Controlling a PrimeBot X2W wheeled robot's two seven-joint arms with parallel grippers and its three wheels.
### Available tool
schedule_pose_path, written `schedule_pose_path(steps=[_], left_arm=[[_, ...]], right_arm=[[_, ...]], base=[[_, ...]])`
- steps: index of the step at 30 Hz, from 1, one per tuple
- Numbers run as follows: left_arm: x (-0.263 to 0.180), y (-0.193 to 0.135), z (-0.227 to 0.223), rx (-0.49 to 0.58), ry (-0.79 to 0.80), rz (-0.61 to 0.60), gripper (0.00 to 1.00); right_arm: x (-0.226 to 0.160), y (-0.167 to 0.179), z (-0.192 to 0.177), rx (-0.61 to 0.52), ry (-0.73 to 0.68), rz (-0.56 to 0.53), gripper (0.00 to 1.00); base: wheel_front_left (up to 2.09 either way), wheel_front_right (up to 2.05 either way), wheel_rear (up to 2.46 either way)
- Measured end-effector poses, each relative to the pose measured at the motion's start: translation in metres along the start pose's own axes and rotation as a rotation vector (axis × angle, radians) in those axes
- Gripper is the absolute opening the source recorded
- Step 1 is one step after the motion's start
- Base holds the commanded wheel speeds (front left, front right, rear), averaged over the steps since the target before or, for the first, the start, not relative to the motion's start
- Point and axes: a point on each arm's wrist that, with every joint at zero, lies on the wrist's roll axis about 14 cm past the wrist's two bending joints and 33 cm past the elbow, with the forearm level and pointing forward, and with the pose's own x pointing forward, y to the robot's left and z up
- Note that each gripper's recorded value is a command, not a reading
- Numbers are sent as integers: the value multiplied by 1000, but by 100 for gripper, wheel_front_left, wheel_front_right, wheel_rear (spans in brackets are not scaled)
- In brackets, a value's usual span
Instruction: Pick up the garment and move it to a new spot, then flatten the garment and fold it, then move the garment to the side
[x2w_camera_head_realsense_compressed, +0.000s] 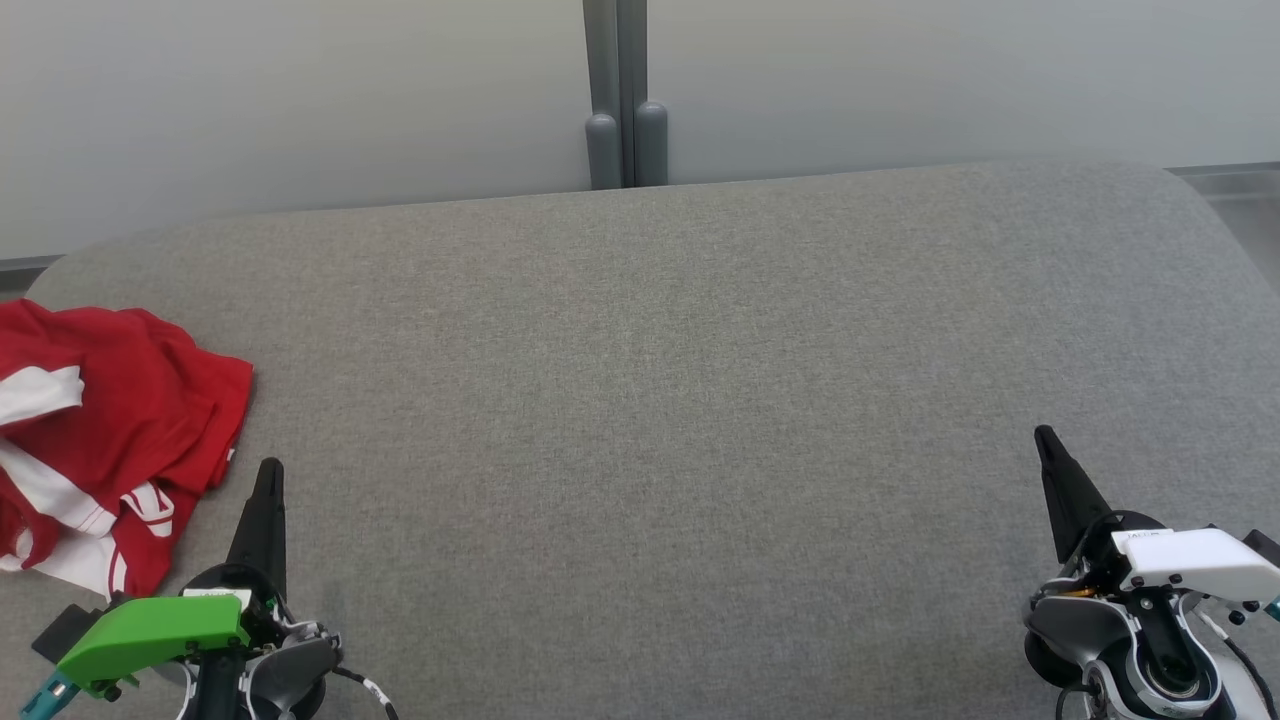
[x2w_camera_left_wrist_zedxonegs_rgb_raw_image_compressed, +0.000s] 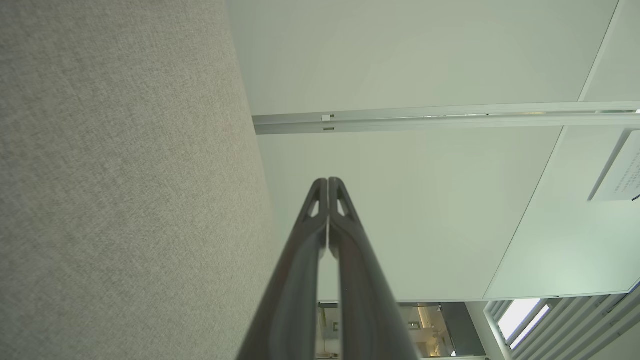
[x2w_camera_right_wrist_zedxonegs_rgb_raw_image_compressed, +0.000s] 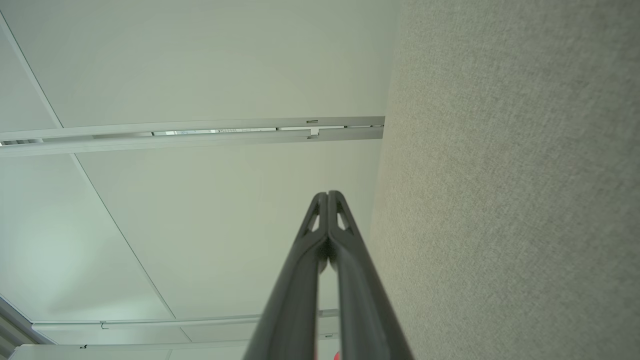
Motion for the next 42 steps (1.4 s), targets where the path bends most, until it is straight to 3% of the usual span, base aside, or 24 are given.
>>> schedule_pose_path(steps=[42], left_arm=[[0,0,0,0,0,0,0]], right_arm=[[0,0,0,0,0,0,0]], base=[[0,0,0]])
